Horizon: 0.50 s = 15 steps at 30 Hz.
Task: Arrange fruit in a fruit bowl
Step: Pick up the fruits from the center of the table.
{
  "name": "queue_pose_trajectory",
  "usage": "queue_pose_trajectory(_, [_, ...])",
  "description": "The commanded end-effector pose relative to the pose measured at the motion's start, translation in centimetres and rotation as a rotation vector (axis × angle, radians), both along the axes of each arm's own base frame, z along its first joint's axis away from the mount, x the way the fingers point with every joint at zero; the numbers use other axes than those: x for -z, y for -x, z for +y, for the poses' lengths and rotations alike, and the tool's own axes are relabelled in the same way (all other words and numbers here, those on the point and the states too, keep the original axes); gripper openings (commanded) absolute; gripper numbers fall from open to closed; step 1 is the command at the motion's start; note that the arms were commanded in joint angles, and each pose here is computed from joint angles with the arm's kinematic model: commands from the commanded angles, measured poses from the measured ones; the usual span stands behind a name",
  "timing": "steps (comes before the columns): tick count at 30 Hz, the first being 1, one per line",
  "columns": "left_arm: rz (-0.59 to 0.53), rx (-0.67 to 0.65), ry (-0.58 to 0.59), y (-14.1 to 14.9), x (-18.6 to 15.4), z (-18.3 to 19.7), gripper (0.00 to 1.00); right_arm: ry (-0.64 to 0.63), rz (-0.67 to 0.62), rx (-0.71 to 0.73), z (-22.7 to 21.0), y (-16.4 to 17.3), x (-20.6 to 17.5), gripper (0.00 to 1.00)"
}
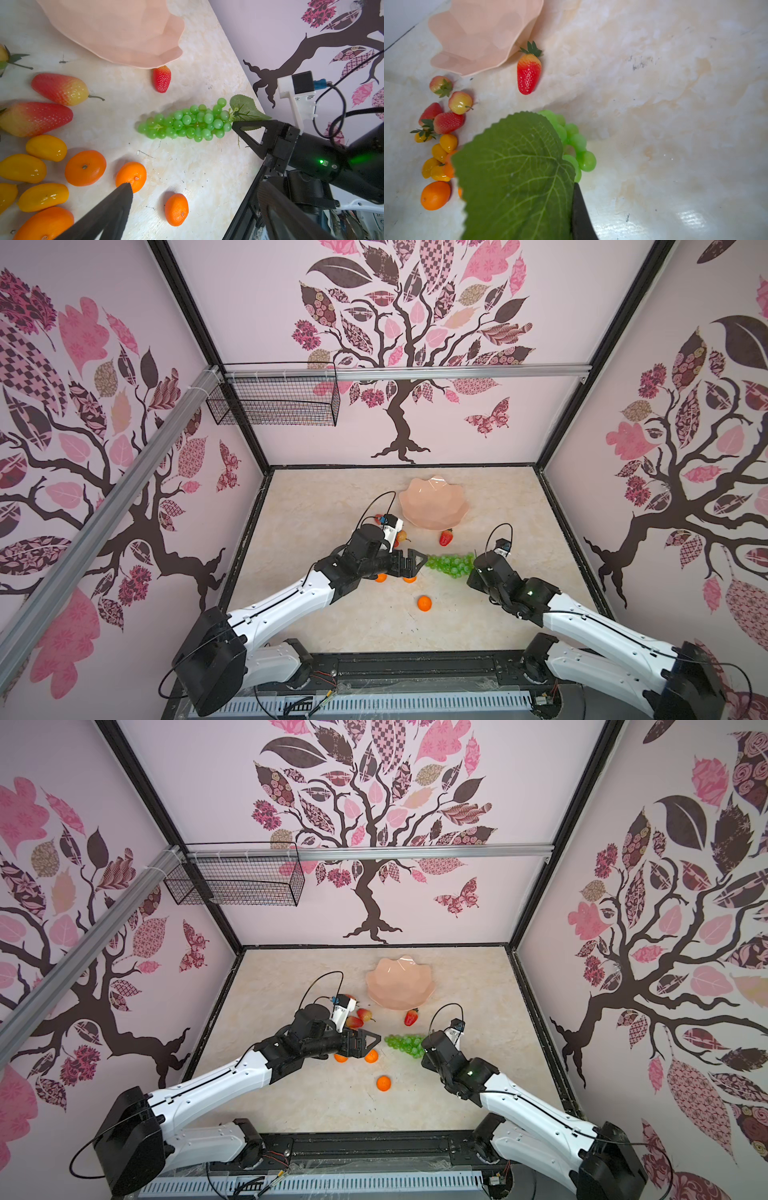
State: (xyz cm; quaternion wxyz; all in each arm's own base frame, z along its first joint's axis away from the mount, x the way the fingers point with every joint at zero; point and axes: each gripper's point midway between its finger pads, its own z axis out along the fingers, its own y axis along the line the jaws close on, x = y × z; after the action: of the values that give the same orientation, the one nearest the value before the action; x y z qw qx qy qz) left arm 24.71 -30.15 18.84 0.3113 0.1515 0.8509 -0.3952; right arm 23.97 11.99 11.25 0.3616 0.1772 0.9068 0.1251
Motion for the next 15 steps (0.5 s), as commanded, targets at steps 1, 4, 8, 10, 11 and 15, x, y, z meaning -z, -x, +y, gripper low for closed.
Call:
queue_pose_trajectory(1, [-0.084, 0.000, 0.022, -1.3, -3.1, -0.8, 0.98, 0.081, -0.045, -0.019, -0.9, -0.4, -2.5, 0.00])
queue_pose_trajectory(4, [-0.111, -0.013, 0.021, -1.7, -3.9, -0.7, 0.98, 0.090, -0.086, -0.049, -0.6, -0.8, -4.3, 0.00])
queue_pose_trajectory(8, [-0.139, -0.031, 0.016, -1.9, -4.8, -0.3, 0.98, 0.104, -0.148, -0.106, 0.2, -1.6, -7.0, 0.00])
queue_pose_trajectory(10, [-0.149, -0.038, 0.010, -2.0, -5.1, -0.1, 0.98, 0.111, -0.181, -0.136, 0.6, -1.9, -8.3, 0.00])
queue_pose_trajectory(11, [-0.152, -0.042, 0.006, -2.0, -5.2, 0.0, 0.98, 0.114, -0.201, -0.146, 0.7, -2.1, -9.1, 0.00])
queue_pose_trajectory(15, [-0.156, -0.090, -0.016, -2.6, -5.7, 0.7, 0.98, 0.131, -0.267, -0.178, 1.1, -2.7, -11.8, 0.00])
